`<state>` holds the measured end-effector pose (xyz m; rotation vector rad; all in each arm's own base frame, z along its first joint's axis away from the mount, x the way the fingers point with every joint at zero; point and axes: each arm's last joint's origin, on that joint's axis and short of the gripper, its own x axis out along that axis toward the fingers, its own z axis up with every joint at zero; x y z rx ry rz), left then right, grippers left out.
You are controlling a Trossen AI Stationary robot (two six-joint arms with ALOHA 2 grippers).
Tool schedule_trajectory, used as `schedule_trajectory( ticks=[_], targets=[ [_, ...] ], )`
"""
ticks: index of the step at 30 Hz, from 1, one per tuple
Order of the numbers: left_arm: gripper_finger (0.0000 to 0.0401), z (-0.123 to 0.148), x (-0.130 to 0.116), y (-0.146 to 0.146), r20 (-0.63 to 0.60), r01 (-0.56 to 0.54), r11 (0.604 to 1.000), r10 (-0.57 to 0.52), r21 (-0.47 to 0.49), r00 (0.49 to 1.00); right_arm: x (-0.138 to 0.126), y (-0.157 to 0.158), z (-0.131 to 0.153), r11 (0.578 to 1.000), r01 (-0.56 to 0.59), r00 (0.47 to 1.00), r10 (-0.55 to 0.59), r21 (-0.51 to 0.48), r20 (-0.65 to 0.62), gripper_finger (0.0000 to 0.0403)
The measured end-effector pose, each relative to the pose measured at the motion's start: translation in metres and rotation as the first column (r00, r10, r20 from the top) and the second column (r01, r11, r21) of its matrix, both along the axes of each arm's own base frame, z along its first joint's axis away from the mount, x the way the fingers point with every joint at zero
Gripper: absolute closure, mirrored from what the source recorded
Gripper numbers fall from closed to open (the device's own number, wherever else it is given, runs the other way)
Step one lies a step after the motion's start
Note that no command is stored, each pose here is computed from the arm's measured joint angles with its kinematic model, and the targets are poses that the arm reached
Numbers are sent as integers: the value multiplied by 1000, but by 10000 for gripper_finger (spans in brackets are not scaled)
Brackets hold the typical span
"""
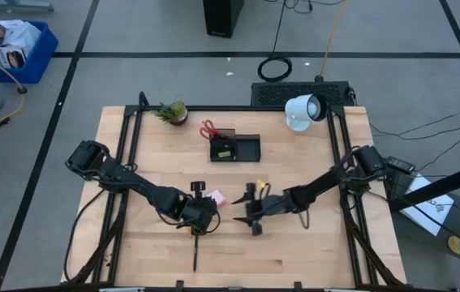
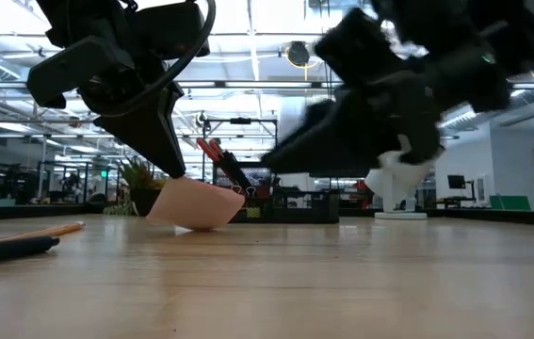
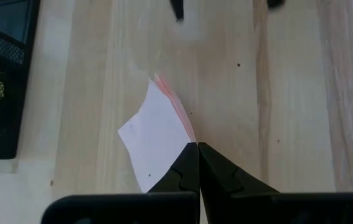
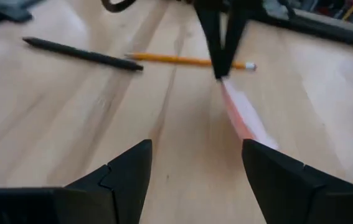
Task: Pick and place office supplies into organizer
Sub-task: Put the sticky note into the mesh organizer
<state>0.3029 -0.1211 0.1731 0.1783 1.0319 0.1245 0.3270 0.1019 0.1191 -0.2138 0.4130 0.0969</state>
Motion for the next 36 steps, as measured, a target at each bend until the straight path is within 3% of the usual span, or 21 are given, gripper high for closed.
schedule_trajectory(
  ticks=[3,7,14,20,24,28,34,36],
  targets=[
    [401,0,0,0,1,0,1000,0,-1,1000,18,4,2,980,27,999,-35,-195,-35,163],
    [401,0,0,0,4,0,1000,0,-5,1000,32,13,-7,902,37,994,-76,-429,-73,163],
    [401,1,1,-1,11,3,1000,-3,-15,1000,53,24,-16,875,-8,996,-37,-485,-82,163],
    [401,1,2,-1,12,8,1000,-7,-24,1000,61,16,-18,873,34,993,-84,-486,-82,165],
    [401,1,2,-1,13,8,1000,-7,-25,1000,63,8,-18,850,59,989,-120,-523,-85,178],
    [401,1,2,-1,13,8,1000,-7,-25,1000,62,9,-19,855,59,989,-121,-515,-88,232],
    [401,1,3,-2,25,8,1000,-7,-29,1000,62,9,-19,850,49,988,-119,-524,-101,376],
    [401,2,5,-2,48,7,999,-5,-38,999,61,10,-19,852,55,987,-125,-520,-100,393]
  ],
)
